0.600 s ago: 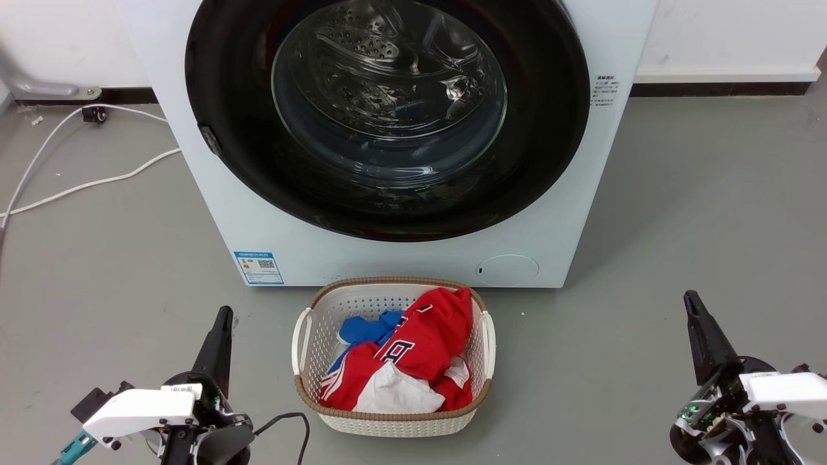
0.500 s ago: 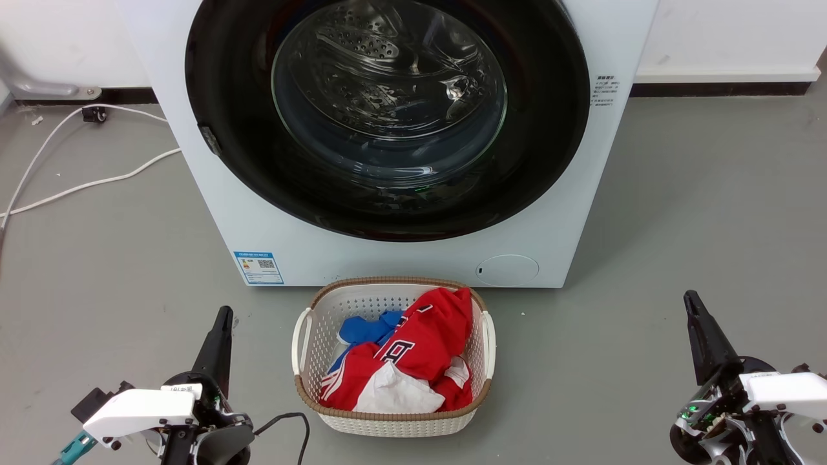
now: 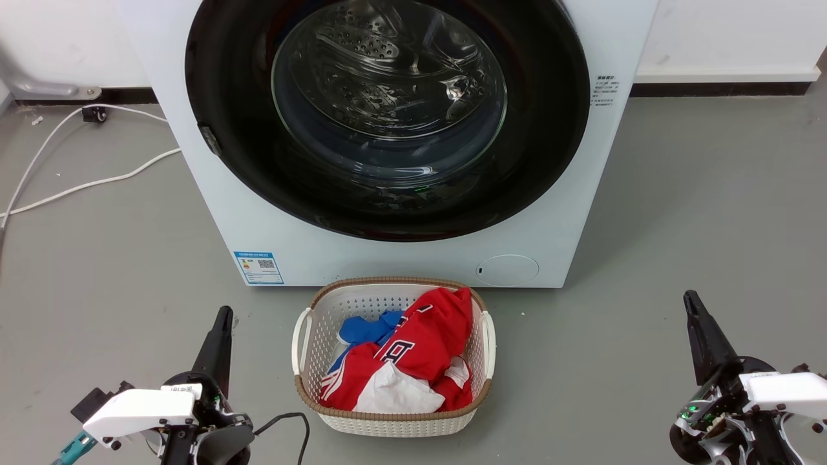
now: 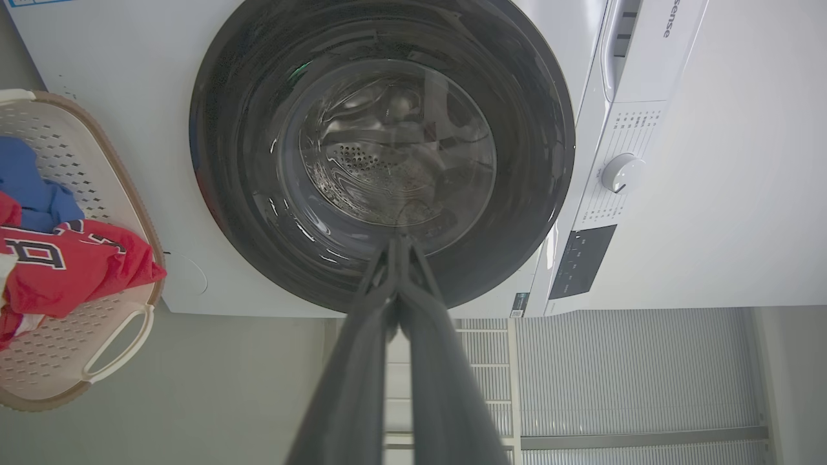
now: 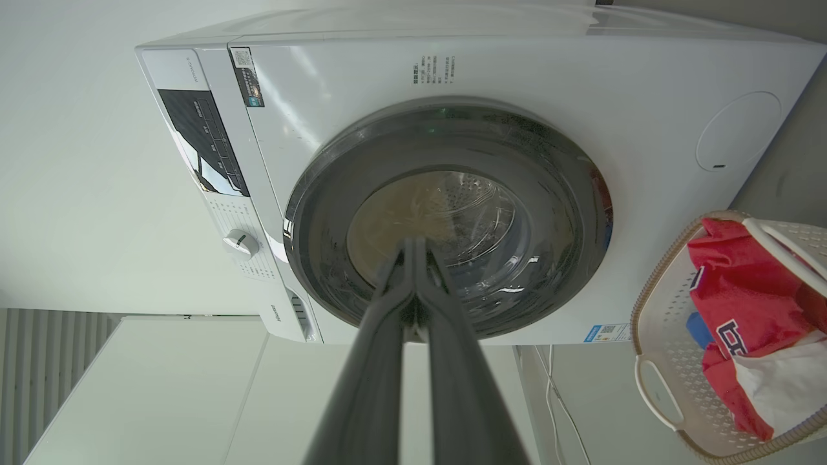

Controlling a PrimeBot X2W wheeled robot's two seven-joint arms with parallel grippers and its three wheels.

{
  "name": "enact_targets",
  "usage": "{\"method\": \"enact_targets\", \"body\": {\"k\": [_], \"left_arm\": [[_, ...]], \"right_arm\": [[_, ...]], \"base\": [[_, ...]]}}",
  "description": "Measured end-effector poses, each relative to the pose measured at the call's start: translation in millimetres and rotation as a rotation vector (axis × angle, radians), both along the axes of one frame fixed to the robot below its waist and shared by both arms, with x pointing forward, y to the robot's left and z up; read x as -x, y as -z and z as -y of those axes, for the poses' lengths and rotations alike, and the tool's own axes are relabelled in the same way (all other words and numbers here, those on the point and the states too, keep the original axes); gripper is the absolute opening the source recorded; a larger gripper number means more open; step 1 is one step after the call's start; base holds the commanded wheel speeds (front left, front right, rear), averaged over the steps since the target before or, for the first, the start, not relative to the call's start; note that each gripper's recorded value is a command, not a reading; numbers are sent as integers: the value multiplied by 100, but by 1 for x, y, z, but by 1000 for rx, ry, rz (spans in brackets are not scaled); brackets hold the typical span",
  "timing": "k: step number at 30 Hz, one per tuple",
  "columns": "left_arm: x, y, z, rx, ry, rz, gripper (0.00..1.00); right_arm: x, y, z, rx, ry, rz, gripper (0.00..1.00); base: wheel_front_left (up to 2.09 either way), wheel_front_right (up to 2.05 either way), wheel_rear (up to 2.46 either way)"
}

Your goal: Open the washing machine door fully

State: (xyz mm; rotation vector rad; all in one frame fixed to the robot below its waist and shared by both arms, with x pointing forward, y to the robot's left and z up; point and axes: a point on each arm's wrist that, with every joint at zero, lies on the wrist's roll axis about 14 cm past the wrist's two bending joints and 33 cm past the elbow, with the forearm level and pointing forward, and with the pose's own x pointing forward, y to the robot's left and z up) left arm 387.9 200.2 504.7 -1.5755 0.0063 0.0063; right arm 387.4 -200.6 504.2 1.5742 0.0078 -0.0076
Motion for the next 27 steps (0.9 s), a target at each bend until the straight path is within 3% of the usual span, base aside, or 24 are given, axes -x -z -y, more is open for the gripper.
{"method": "enact_targets", "body": {"k": [3,4,10,14,27], "left_arm": [[0,0,0,0,0,0,0],[0,1,0,1,0,-2,100],[16,33,2,12,-3,-100,100],[16,33,0,-5,-17,-98,100],[11,14,-7,-233,-53,-75,100]], "right_arm": [[0,0,0,0,0,0,0],[0,1,0,0,0,-2,100],[16,33,0,-10,8,-98,100],[18,35,3,14,25,-106,100],[16,14,13,272,62,-54,100]], "base": [[0,0,0],[0,0,0],[0,0,0],[0,0,0],[0,0,0]]}}
